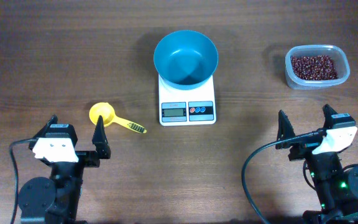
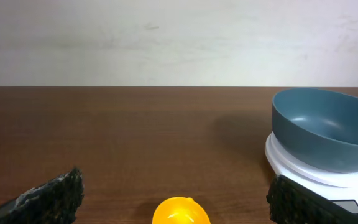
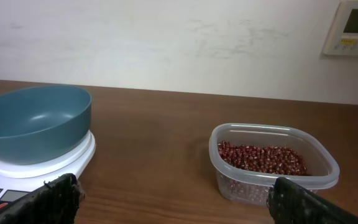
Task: Scoop item into bowl and weigh 50g on scale
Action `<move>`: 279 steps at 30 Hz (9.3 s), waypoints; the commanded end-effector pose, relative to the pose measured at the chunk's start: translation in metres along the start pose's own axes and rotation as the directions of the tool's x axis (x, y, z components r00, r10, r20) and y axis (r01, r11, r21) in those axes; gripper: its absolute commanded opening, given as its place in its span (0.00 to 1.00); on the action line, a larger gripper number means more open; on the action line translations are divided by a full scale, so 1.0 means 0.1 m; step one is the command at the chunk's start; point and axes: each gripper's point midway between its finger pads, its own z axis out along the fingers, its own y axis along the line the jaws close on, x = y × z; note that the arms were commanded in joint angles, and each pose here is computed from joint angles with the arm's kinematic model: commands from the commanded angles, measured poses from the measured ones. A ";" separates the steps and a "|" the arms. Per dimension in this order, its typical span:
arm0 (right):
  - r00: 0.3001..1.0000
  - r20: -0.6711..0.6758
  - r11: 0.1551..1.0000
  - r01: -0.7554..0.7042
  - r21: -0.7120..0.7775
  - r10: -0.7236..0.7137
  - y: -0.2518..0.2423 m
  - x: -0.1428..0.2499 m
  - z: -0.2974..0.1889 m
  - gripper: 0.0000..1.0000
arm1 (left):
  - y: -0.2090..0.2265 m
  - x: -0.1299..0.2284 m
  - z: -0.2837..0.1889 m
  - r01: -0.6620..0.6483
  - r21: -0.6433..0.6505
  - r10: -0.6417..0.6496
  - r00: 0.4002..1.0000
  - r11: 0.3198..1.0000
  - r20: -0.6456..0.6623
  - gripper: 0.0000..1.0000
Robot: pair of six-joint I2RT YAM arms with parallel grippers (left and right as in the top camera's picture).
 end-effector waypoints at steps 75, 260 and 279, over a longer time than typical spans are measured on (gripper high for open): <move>1.000 -0.002 1.000 -0.001 -0.007 0.001 0.02 0.02 0.00 0.99 | -0.27 -1.14 -0.29 0.417 -0.075 -0.395 0.768 0.906 -0.504 0.99; 0.544 -0.733 0.234 -0.839 -0.492 0.408 1.52 -0.05 -0.91 0.99 | -1.32 0.68 -0.52 0.251 -0.952 -0.877 -0.400 0.176 -0.268 0.00; 0.521 -0.732 0.387 -0.845 -0.369 0.438 1.28 -0.43 -0.14 0.99 | -1.32 0.68 -0.52 0.252 -0.952 -0.877 -0.400 0.176 -0.268 0.00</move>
